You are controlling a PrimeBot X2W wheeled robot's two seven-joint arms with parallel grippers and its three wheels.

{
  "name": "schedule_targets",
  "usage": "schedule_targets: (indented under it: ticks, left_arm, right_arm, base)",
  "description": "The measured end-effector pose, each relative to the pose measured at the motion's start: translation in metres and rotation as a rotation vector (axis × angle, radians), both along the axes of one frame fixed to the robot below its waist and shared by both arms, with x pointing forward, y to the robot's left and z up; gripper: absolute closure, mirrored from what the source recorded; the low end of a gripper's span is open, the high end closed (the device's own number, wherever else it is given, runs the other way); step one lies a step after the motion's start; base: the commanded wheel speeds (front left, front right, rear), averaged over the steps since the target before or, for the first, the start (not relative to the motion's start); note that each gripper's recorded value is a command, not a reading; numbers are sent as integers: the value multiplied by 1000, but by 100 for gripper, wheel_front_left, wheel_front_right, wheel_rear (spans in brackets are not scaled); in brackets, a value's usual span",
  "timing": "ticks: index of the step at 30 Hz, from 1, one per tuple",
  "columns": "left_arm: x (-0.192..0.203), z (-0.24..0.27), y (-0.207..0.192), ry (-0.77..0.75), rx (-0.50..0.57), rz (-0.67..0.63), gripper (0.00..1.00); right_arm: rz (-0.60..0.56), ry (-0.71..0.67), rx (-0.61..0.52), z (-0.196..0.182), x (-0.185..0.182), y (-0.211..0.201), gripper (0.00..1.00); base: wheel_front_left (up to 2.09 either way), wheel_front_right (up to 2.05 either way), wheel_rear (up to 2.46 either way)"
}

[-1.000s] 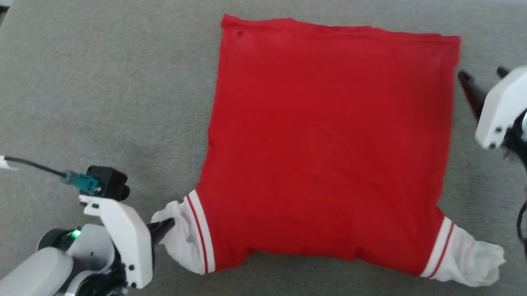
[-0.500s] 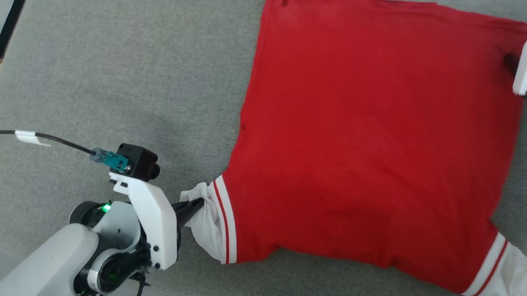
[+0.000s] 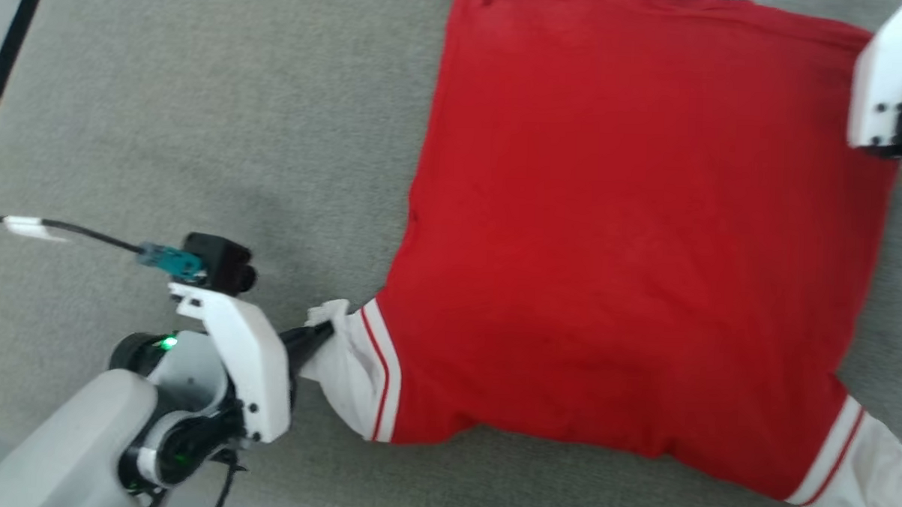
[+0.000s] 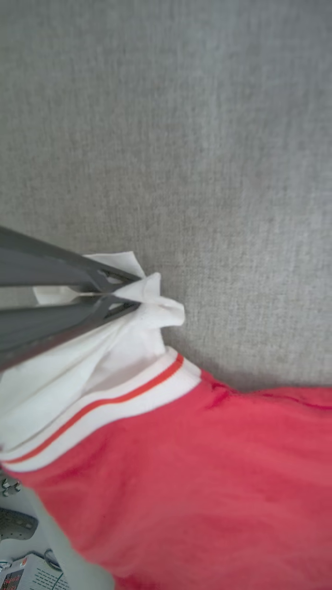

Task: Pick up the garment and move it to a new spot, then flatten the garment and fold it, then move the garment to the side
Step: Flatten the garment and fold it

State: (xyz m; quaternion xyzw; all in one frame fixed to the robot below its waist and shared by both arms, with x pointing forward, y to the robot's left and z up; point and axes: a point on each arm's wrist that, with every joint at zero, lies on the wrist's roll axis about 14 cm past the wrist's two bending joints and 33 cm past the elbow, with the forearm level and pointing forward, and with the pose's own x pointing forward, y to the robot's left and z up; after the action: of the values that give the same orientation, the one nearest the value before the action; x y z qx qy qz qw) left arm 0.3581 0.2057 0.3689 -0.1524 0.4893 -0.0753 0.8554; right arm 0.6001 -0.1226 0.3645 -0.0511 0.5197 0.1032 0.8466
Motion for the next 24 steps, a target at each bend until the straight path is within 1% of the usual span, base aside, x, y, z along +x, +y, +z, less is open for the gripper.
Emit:
schedule_targets:
  ticks: [6,9,14,18,19,24]
  left_arm:
    - [0,3,11,-14,25,22,100]
    - [1,6,13,-19,34,21,100]
    - [3,16,7,-41,36,-5,100]
    - [5,25,0,-64,34,-29,100]
    - [6,29,-5,-74,29,-40,100]
    - [8,38,-11,-96,27,-58,100]
  right_arm:
    - [75,8,19,14,-26,5,100]
    - [112,19,33,21,-46,2,100]
    - [145,40,23,33,-85,-25,100]
    - [162,44,48,48,-117,-37,100]
    - [162,54,64,53,-133,-42,100]
    - [172,105,101,56,-177,-46,100]
  base:
    - [0,0,0]
    - [0,0,0]
    - [0,0,0]
    - [0,0,0]
    - [0,0,0]
    - [0,0,0]
